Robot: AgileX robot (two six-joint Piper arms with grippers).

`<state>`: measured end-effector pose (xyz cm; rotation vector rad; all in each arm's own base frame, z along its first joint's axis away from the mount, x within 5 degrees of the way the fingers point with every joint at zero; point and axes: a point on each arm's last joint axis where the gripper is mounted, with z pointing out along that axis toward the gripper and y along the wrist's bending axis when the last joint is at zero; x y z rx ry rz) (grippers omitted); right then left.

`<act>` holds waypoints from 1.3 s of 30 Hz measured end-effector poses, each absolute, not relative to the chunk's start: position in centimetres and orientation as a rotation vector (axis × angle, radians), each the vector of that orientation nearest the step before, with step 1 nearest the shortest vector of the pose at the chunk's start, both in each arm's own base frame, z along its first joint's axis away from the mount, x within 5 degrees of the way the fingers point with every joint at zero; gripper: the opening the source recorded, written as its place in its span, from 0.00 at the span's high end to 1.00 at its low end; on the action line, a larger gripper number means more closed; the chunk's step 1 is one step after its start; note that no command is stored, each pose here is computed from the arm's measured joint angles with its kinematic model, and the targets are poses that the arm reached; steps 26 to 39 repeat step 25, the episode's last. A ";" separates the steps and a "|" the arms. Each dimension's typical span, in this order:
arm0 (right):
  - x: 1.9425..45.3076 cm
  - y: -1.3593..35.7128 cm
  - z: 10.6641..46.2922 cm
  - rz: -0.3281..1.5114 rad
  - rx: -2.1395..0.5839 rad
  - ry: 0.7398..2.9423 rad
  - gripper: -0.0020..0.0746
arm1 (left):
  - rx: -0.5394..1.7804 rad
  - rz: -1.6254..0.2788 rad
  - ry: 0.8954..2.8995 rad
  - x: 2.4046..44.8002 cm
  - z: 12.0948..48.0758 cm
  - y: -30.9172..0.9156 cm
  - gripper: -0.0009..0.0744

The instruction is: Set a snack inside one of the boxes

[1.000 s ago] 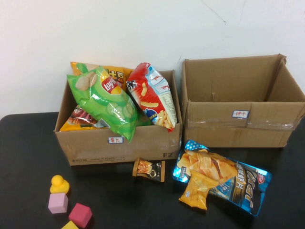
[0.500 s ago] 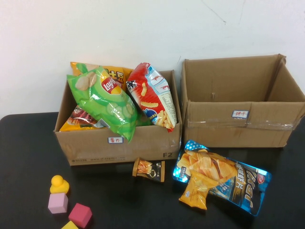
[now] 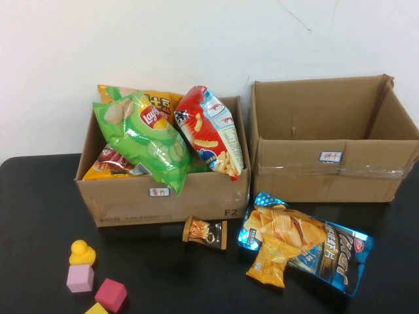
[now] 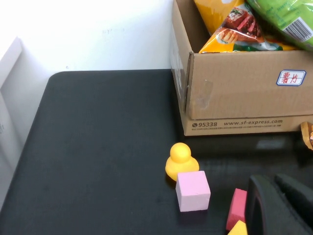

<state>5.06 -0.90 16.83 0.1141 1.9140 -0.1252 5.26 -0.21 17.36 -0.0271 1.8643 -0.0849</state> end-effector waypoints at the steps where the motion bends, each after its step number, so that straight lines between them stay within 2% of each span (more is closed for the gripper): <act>1: 5.1 -0.9 16.8 -0.124 0.108 1.914 0.55 | -0.027 -0.085 1.864 5.3 17.4 -0.2 0.99; 39: 5.1 -0.7 16.8 -0.106 0.085 1.914 0.55 | -0.027 -0.085 1.864 5.3 17.4 -0.2 0.99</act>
